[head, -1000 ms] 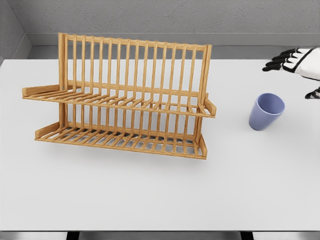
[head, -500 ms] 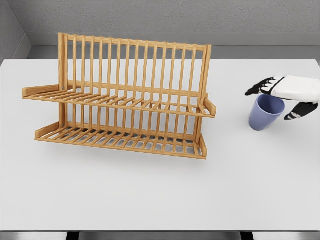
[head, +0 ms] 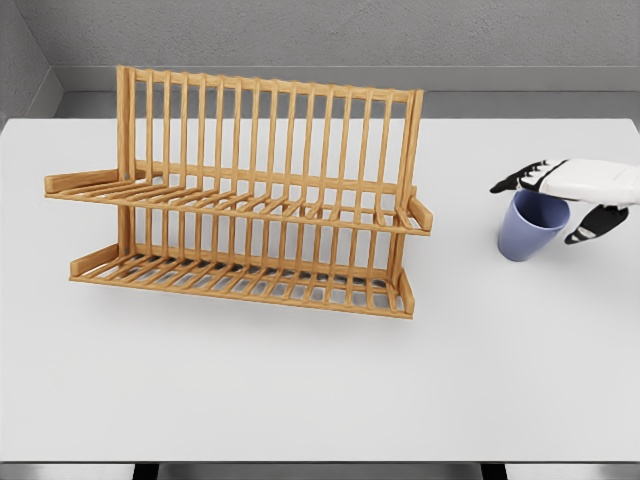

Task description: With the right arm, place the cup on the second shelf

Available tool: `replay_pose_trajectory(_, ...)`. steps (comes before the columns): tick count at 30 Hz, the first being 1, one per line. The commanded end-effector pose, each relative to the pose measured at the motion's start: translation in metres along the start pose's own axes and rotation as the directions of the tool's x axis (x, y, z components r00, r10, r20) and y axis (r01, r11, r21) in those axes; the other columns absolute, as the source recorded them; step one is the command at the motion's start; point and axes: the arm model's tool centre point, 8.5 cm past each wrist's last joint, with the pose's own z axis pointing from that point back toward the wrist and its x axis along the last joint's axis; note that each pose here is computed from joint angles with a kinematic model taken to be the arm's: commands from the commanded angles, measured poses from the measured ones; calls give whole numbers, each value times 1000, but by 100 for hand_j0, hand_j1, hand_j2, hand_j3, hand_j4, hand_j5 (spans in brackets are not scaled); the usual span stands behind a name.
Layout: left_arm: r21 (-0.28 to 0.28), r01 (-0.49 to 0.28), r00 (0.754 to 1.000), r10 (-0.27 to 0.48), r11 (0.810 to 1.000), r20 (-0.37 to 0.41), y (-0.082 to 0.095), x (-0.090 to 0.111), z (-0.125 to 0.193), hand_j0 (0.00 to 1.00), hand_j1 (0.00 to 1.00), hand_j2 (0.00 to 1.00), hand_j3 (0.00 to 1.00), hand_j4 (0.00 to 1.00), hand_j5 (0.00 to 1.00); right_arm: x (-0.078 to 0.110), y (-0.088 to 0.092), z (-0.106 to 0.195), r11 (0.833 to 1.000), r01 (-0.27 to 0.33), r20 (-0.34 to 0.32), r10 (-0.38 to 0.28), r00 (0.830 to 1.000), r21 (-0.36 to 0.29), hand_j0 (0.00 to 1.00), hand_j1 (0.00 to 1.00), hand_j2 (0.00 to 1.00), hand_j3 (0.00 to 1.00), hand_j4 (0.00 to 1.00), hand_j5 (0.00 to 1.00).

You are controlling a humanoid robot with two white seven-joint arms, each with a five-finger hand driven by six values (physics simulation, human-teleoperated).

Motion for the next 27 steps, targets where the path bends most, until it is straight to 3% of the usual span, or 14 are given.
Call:
replay_pose_trajectory(1,0,1,1000,-1,1000,0,0,0,0,100,100,100,100,100,100,0,3,-2,1000,10,3,-10,1000,4,100,100,100,100,100,100)
replay_pose_trajectory(12,0,-1,1000,1,1000,0,0,0,0,100,100,100,100,100,100,-9,7,-10,999,39,-12,-39,999,11,100,100,100,100,100,100)
replay_pose_trajectory(14,0,-1,1000,1,1000,-2,0,-1,0,100,100,100,100,100,100,-9,7,-10,999,39,-11,-39,999,11,70,70,70,70,70,70)
replay_pose_trajectory(15,0,1,1000,-1,1000,0,0,0,0,100,100,100,100,100,100,-9,6,-10,999,38,-12,-38,999,9,65,65,65,65,65,65)
replay_pose_trajectory(27,0,1,1000,-1,1000,0,0,0,0,100,100,100,100,100,100,-8,-10,-4,1000,15,-13,-16,1000,-22,65,65,65,65,65,65)
